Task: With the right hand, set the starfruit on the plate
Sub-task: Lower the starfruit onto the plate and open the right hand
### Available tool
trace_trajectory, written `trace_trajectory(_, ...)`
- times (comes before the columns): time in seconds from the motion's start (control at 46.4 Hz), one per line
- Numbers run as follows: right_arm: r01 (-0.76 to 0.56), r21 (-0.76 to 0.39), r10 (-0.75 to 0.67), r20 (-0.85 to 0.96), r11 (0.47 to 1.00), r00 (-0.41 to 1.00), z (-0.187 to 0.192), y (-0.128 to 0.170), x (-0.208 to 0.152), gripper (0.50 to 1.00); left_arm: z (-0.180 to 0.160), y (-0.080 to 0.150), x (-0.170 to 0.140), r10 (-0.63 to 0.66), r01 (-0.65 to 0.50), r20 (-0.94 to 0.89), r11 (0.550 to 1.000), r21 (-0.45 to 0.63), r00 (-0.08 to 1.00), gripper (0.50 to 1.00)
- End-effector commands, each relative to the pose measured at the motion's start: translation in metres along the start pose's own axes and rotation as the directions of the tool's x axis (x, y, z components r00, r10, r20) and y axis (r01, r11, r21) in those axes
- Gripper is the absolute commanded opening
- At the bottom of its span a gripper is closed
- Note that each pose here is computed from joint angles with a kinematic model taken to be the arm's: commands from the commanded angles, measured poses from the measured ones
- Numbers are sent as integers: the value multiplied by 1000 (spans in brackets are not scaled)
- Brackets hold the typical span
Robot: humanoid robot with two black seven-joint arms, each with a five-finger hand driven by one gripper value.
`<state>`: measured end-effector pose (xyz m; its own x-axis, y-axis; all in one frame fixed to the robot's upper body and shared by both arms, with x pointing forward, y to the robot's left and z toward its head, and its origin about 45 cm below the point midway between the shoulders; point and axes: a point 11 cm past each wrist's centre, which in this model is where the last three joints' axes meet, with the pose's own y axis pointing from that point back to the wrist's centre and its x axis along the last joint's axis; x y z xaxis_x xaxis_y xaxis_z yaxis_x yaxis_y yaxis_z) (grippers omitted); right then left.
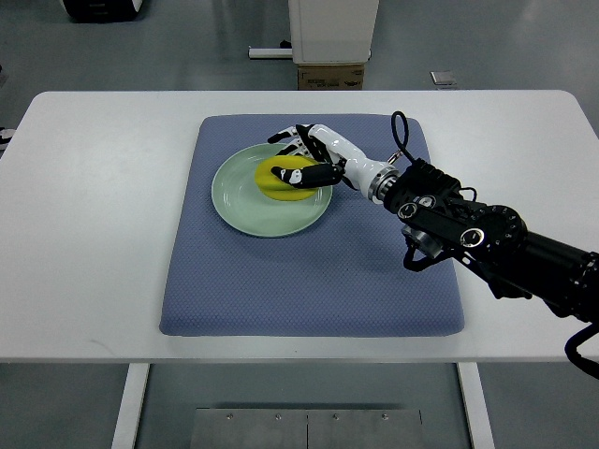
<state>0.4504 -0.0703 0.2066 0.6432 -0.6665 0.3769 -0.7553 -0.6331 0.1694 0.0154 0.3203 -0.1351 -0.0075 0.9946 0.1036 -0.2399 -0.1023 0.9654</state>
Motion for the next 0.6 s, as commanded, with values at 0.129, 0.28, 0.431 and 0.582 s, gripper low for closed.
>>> trace_trajectory(0.129,1,0,-1,3,1000,1000,0,0,0,500,0,0,0,0,0,0,1000,0,1000,1000)
trace_trajectory(0.28,-4,4,4,10,1000,1000,-2,0,1,989,0,0,0,0,0,0,1000,0,1000,1000)
trace_trajectory(0.431,-2,3,2,13,1000,1000,-2,0,0,1000,0,0,0,0,0,0,1000,0,1000,1000)
trace_trajectory(0.582,-4,6,4,15,1000,1000,-3,-1,1,1000,0,0,0,0,0,0,1000,0,1000,1000)
